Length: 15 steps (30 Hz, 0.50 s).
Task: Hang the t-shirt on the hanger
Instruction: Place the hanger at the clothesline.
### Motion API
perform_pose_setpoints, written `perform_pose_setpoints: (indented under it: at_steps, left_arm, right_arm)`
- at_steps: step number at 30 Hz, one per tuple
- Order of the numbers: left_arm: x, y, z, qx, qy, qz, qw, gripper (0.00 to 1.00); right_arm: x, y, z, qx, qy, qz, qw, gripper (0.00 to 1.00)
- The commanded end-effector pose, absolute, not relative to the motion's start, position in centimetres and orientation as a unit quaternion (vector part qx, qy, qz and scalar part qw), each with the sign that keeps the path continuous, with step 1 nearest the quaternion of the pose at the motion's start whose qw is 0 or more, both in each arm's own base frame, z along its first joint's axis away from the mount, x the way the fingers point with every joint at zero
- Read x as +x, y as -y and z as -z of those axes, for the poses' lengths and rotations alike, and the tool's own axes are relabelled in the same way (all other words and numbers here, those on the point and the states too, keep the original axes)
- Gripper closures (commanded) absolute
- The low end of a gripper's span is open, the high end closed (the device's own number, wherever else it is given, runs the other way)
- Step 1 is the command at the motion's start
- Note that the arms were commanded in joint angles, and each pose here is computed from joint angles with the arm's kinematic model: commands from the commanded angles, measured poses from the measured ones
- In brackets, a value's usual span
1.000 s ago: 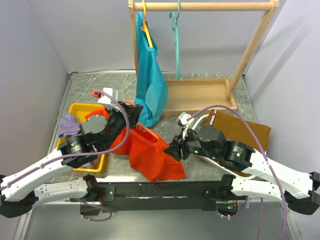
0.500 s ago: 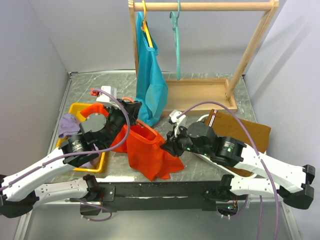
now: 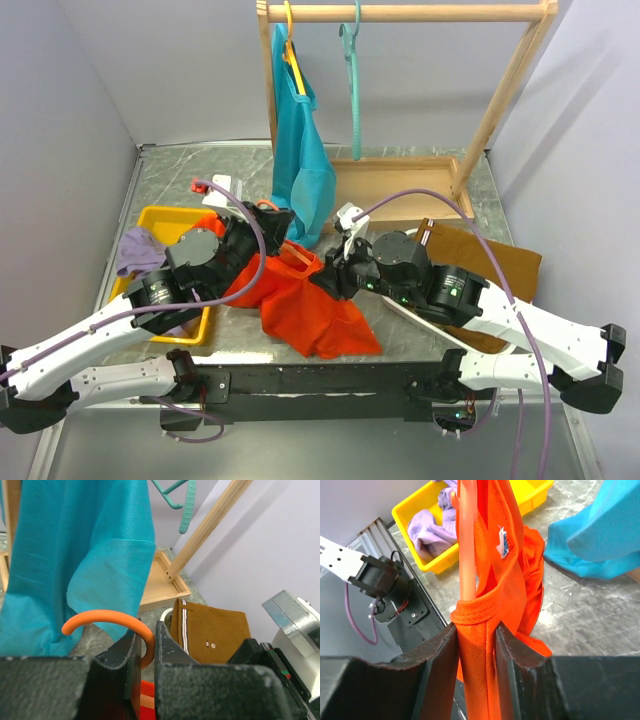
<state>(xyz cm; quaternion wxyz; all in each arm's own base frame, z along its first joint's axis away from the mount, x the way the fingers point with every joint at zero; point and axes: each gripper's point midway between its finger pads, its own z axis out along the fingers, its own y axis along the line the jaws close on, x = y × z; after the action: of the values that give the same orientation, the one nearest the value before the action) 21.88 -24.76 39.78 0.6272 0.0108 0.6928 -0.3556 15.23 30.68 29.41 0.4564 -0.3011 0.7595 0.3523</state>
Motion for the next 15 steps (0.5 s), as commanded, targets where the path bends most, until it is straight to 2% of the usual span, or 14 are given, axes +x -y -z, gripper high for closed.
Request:
perform_pose_setpoints:
  at_steps: [1,8,12,15]
  left_arm:
    - [21.2,25.4,-42.1,0.004,-0.666,0.402,0.628,0.99]
    - [21.1,25.6,-42.1,0.001,-0.666,0.409,0.624,0.99]
    - [21.2,24.8,-42.3,-0.007,-0.668,0.397,0.630,0.99]
    - [21.2,24.6,-42.6,-0.006,-0.667,0.394,0.632,0.99]
  right_arm:
    - [16.2,-31.5,-32.6,-0.283,-0.737,-0.368,0.491,0.59]
    - [16.6,-31.9,-32.4,-0.289,-0.747,-0.353,0.483,0.53]
    - [15.5,-30.1,-33.2,-0.292,-0.741,-0.361,0.485,0.36]
    - [14.6,-28.8,-32.8,-0.297,-0.738,-0.365,0.484,0.30]
